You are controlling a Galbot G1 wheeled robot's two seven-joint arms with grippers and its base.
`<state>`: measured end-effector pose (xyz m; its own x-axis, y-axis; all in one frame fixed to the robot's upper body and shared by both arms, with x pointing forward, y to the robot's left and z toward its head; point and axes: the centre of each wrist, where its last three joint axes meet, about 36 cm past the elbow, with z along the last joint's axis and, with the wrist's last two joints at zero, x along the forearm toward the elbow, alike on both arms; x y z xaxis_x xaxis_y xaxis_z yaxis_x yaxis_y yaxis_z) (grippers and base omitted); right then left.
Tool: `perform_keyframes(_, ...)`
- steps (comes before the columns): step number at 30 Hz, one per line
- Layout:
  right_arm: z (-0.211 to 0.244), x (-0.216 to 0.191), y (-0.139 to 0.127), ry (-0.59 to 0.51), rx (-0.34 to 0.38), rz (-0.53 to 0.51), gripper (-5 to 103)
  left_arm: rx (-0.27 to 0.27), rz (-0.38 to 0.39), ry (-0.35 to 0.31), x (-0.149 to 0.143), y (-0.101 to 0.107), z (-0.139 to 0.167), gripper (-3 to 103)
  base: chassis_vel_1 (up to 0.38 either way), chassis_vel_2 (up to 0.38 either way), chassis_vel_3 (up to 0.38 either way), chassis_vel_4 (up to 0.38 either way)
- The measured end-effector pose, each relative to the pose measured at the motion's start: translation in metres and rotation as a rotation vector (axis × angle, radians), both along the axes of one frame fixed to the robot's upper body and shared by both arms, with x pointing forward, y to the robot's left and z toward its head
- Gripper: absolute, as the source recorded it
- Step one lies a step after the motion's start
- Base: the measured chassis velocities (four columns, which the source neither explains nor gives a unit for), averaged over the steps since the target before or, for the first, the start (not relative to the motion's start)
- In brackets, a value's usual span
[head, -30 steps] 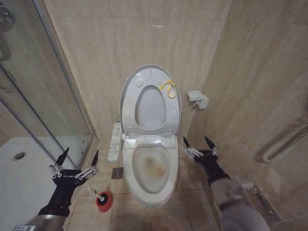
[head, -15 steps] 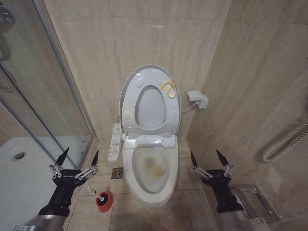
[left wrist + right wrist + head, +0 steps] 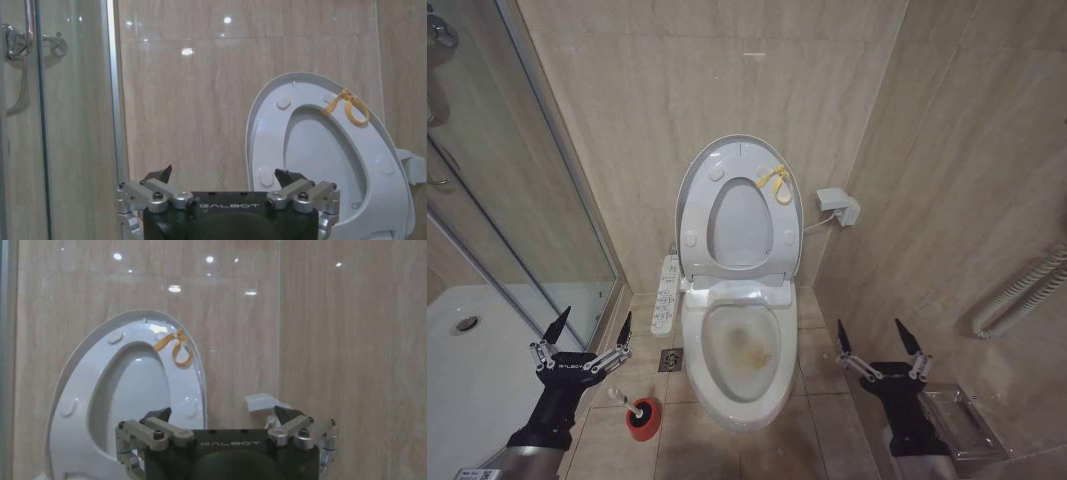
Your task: Open the toilet lid, clean the toilet bowl with a toilet brush, close the toilet lid, and flush.
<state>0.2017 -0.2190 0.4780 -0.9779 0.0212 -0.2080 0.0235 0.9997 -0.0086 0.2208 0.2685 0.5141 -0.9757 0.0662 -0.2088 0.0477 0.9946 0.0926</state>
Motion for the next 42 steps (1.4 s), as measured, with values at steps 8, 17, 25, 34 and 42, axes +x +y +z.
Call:
perform_keyframes(8, 0.0044, -0.001, 0.0022, 0.008, 0.004, 0.01, 100, 0.0, 0.0, 0.0, 0.0, 0.0, 0.0, 100, 0.0, 0.0, 0.0, 0.0)
perform_keyframes(17, 0.0055, 0.0, 0.0022, 0.01, 0.007, 0.008, 100, 0.0, 0.0, 0.0, 0.0, 0.0, 0.0, 100, 0.0, 0.0, 0.0, 0.0)
perform_keyframes(25, 0.0055, 0.0002, 0.0022, 0.01, 0.008, 0.007, 100, 0.0, 0.0, 0.0, 0.0, 0.0, 0.0, 100, 0.0, 0.0, 0.0, 0.0)
perform_keyframes(34, 0.0056, 0.0003, 0.0022, 0.01, 0.009, 0.007, 100, 0.0, 0.0, 0.0, 0.0, 0.0, 0.0, 100, 0.0, 0.0, 0.0, 0.0)
perform_keyframes(42, 0.0057, 0.0003, 0.0022, 0.009, 0.01, 0.006, 100, 0.0, 0.0, 0.0, 0.0, 0.0, 0.0, 100, 0.0, 0.0, 0.0, 0.0)
